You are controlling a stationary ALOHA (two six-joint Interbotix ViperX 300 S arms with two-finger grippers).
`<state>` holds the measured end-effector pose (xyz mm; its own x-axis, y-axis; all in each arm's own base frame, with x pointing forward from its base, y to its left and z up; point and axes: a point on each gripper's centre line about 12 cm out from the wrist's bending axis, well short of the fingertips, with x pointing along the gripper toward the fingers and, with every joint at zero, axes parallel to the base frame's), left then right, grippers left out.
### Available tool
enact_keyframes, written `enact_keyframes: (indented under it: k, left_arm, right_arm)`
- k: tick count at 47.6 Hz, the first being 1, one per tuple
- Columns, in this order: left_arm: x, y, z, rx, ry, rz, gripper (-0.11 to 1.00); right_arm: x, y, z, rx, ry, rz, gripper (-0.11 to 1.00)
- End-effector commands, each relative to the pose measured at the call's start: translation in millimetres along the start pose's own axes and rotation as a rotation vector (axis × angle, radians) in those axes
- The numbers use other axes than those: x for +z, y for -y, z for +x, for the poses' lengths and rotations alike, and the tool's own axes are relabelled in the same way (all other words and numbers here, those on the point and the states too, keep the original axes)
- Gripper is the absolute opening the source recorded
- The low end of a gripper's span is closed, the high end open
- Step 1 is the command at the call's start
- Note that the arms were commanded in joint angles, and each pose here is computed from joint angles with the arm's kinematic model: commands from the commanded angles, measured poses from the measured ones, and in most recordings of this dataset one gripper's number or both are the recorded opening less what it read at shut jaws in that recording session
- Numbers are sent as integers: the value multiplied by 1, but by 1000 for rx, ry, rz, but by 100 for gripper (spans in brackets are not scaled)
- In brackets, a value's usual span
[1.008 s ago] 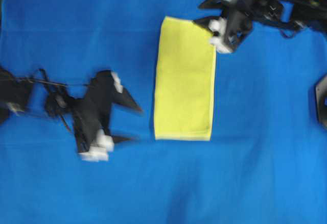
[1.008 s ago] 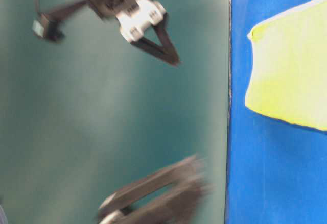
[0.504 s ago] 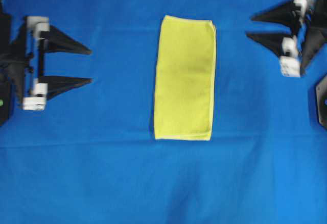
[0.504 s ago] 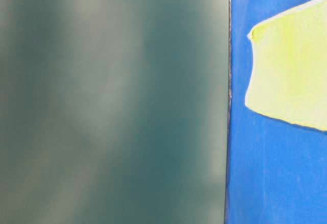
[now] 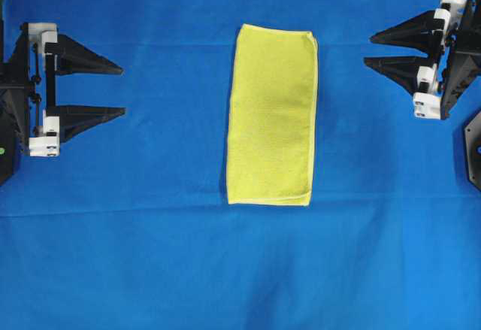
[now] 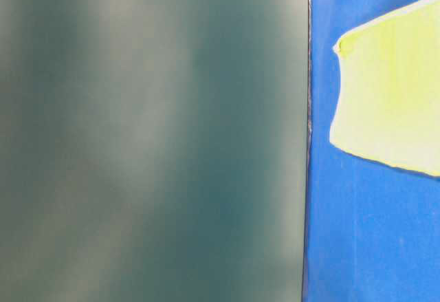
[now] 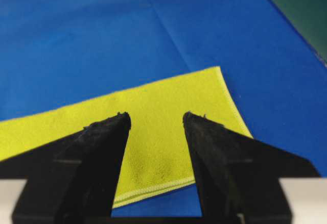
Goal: Fold the yellow towel.
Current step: 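Move both grippers to the strip's top corners and grasp them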
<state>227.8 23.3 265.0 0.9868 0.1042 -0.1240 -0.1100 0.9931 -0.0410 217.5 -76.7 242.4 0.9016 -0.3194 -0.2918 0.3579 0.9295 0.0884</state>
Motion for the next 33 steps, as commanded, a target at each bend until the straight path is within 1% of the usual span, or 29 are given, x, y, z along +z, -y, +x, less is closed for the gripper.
enact_keyframes:
  k: [1,6,11,16,23,29,33]
  left_arm:
    - [11,-1,3,5,42,2,70]
    - [15,-7,8,32,67,1,70]
    - [13,-23,23,94,61,10,70]
    - [7,-41,43,150,21,8,70]
    - [-10,-65,84,208,-74,-3,70]
    - [-31,-85,119,244,-141,-8,70]
    - [-46,-97,140,261,-173,-12,70]
  right_arm:
    - [9,-1,3,3,21,6,53]
    - [13,2,12,-12,6,11,53]
    - [15,15,29,-62,-33,20,53]
    - [7,33,53,-122,-109,31,52]
    - [-8,53,88,-169,-239,28,52]
    - [-22,65,113,-187,-321,25,52]
    - [-36,70,129,-192,-371,29,52]
